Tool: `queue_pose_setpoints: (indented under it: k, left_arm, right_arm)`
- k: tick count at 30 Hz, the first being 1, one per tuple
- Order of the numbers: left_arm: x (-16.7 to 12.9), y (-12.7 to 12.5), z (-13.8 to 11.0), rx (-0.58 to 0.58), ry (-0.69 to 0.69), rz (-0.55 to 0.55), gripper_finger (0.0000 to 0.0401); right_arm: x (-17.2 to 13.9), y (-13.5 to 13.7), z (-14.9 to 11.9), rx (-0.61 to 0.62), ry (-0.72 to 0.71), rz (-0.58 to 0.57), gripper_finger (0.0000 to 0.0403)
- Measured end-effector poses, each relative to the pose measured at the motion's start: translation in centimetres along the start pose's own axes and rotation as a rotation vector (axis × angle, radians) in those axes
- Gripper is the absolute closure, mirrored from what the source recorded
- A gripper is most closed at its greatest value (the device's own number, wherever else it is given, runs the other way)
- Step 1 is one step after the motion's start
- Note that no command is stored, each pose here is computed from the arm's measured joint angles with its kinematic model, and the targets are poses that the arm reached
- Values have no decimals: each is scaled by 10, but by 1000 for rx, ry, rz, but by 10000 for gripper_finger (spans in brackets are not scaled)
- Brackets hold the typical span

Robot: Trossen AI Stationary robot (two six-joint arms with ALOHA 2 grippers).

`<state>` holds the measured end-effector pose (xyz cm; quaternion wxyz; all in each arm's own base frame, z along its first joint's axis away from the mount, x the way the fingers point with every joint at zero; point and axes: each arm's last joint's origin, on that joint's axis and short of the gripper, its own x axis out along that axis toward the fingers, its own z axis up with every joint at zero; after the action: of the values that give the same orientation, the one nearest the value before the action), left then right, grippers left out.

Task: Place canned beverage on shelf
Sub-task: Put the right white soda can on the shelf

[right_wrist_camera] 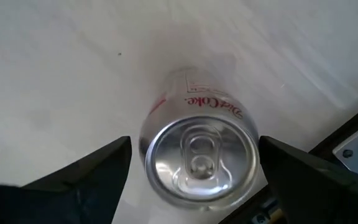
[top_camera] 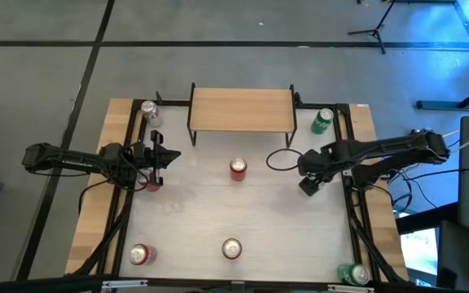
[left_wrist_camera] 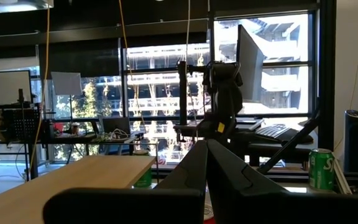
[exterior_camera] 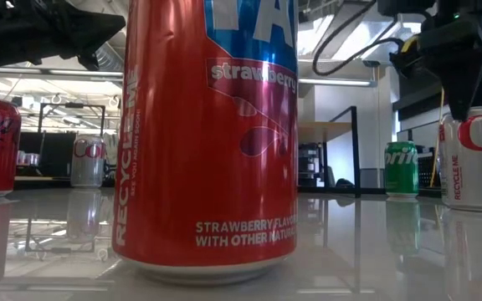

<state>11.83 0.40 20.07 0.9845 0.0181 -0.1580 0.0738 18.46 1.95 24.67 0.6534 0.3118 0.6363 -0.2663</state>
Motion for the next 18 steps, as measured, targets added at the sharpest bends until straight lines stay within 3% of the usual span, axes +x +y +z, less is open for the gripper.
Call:
queue_pose_setpoints:
  k: [10,18]
  left_arm:
    - [0,0,0,0,0,0,399]
    - [0,0,0,0,0,0,399]
  right_arm:
    - [21,11,9,-2,79,-90,56]
    - [23,13,9,-8,101,-89,114]
